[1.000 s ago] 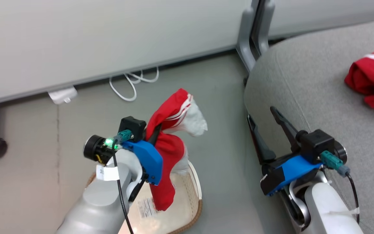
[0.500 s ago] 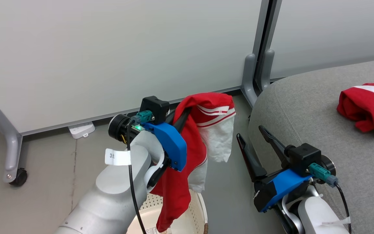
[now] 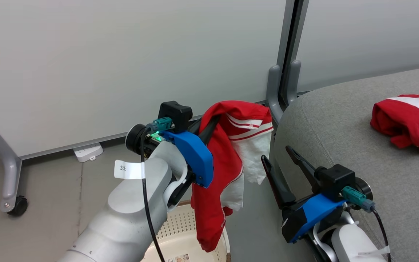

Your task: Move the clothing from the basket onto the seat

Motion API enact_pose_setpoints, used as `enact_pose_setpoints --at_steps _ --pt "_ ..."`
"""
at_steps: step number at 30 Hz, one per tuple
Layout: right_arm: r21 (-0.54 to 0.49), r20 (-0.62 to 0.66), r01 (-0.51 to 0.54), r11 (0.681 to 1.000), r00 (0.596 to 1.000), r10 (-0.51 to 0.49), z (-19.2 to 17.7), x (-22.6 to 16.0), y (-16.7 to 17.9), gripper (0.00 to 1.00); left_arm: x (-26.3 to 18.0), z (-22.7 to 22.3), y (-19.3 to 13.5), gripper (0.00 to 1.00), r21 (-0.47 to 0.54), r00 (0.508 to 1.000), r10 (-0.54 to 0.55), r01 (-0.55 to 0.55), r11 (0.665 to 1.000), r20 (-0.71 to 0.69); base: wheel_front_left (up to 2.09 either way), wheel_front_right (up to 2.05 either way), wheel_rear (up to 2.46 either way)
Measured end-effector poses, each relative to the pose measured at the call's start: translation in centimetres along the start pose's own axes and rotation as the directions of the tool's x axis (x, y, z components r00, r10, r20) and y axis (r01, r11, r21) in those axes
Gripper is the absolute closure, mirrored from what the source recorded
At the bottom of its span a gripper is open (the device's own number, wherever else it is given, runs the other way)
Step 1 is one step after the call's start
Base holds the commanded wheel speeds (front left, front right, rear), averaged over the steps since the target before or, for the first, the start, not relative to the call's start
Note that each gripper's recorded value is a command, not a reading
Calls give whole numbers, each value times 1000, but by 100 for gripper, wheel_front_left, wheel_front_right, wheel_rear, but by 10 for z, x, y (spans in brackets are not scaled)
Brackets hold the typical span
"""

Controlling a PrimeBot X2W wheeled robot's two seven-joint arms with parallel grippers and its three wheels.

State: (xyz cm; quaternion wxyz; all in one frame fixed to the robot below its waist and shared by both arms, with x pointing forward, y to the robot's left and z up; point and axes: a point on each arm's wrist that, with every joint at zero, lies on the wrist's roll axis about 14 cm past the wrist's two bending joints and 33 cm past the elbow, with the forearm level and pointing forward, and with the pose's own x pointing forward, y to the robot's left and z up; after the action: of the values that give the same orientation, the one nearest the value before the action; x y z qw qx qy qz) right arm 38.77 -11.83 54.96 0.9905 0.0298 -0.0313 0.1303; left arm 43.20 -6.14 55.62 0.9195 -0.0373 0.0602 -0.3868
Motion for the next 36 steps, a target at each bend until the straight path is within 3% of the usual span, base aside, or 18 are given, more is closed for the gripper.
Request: enact_pose_setpoints --at_steps 14,28,36 --pt "-12 -57 -17 1000 998 16 -10 8 3 0 2 -7 -2 100 -11 1000 -11 11 1000 -10 0 0 0" --pt "-10 -123 -209 978 971 207 -20 37 58 0 1 -13 -4 100 -25 999 -23 23 999 -24 0 0 0" --pt "-46 -188 -268 962 948 255 -32 54 69 0 -1 -11 -15 100 -30 998 -59 59 998 -22 0 0 0"
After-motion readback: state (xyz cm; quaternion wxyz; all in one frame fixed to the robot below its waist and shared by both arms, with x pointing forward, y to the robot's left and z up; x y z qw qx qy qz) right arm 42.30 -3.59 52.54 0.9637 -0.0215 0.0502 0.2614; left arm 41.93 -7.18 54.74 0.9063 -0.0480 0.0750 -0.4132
